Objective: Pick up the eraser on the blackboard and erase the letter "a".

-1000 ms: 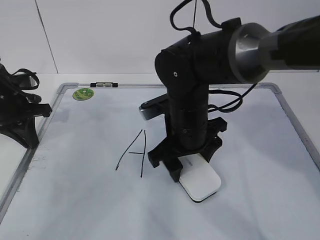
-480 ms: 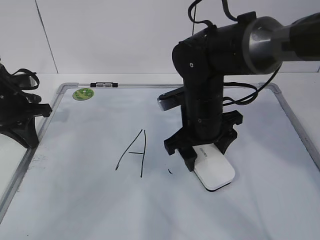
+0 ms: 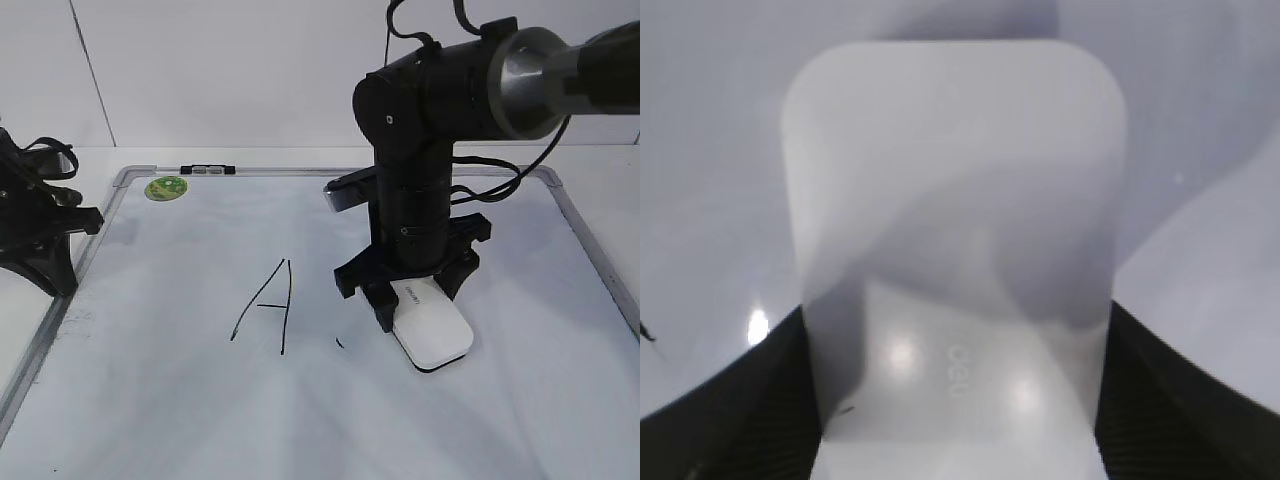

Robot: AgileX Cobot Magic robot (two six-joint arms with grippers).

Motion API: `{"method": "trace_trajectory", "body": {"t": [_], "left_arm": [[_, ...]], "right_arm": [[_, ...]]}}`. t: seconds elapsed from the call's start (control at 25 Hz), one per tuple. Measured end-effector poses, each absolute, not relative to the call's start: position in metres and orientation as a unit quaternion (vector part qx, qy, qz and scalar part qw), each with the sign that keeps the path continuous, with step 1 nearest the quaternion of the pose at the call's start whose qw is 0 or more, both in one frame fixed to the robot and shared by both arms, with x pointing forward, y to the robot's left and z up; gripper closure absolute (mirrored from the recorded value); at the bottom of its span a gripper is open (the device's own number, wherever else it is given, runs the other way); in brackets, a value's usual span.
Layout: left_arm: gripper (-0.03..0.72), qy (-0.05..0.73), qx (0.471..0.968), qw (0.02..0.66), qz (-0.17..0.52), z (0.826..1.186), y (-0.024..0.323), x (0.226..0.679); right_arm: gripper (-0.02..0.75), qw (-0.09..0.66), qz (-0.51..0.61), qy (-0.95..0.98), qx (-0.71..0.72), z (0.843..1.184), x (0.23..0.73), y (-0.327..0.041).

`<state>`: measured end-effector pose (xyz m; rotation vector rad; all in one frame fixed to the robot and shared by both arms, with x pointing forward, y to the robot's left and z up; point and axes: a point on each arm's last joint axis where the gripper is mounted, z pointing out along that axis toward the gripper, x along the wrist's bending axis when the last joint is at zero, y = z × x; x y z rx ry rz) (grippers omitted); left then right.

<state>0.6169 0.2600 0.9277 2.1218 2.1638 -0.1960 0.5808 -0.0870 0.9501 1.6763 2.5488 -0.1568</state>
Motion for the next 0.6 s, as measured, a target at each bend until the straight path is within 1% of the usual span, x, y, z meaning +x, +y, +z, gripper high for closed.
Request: {"method": "trace_trajectory", "body": {"t": [0.2, 0.6], "left_arm": [[0.653, 0.712, 0.698, 0.052, -0.064, 0.928, 0.260, 0.617], [0.653, 0.712, 0.698, 0.052, -0.064, 0.928, 0.260, 0.617]], "right_arm": [[0.174, 0.038, -0.049, 0.835, 0.546, 0.950, 0.580, -0.085], [0.174, 0.038, -0.048, 0.851, 0.522, 0.950, 0.567, -0.067]]}}
